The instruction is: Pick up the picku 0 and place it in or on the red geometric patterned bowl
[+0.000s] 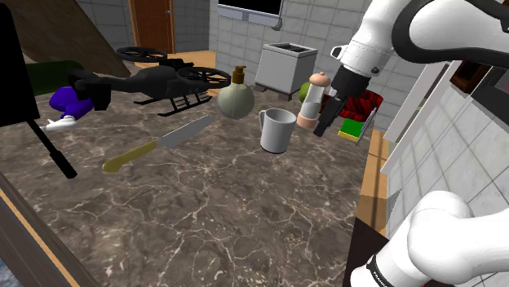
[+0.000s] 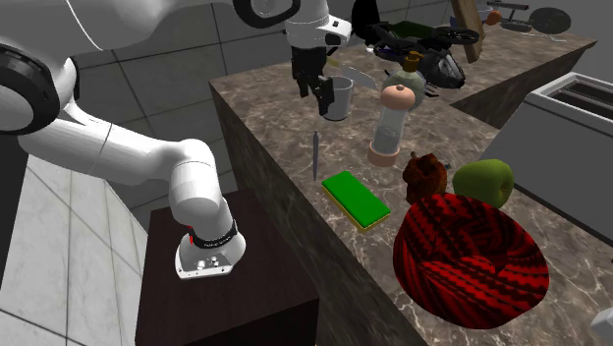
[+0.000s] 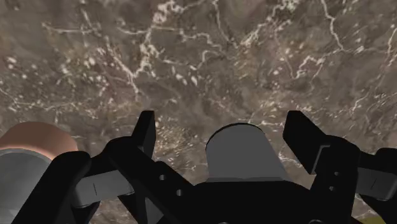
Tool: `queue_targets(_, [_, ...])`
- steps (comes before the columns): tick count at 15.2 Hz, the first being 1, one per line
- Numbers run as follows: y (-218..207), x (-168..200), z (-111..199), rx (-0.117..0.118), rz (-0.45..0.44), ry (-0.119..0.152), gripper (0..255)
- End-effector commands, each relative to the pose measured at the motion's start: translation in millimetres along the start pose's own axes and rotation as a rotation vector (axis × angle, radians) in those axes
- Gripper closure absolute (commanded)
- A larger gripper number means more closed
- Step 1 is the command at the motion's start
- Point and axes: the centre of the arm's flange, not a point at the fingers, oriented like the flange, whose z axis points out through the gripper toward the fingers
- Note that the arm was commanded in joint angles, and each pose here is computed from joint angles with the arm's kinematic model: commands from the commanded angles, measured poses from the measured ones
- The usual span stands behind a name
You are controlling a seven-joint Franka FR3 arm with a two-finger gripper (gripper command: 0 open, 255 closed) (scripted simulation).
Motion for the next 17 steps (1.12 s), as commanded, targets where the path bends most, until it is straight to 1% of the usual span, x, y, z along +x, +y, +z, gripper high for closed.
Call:
queue_targets(1, [0,0,0,0.0,0.0,0.0,0])
queue_targets(7, [39,29,28,-0.123,-0.238,-0.495,0])
queue_targets(13, [76,51,64,-0.245,-0.475,-0.991,0])
queue_targets(14, [80,52,68,-0.258,-0.501,-1.044,0])
queue_targets(17, [87,40,76,-0.258,-0.501,-1.044,0])
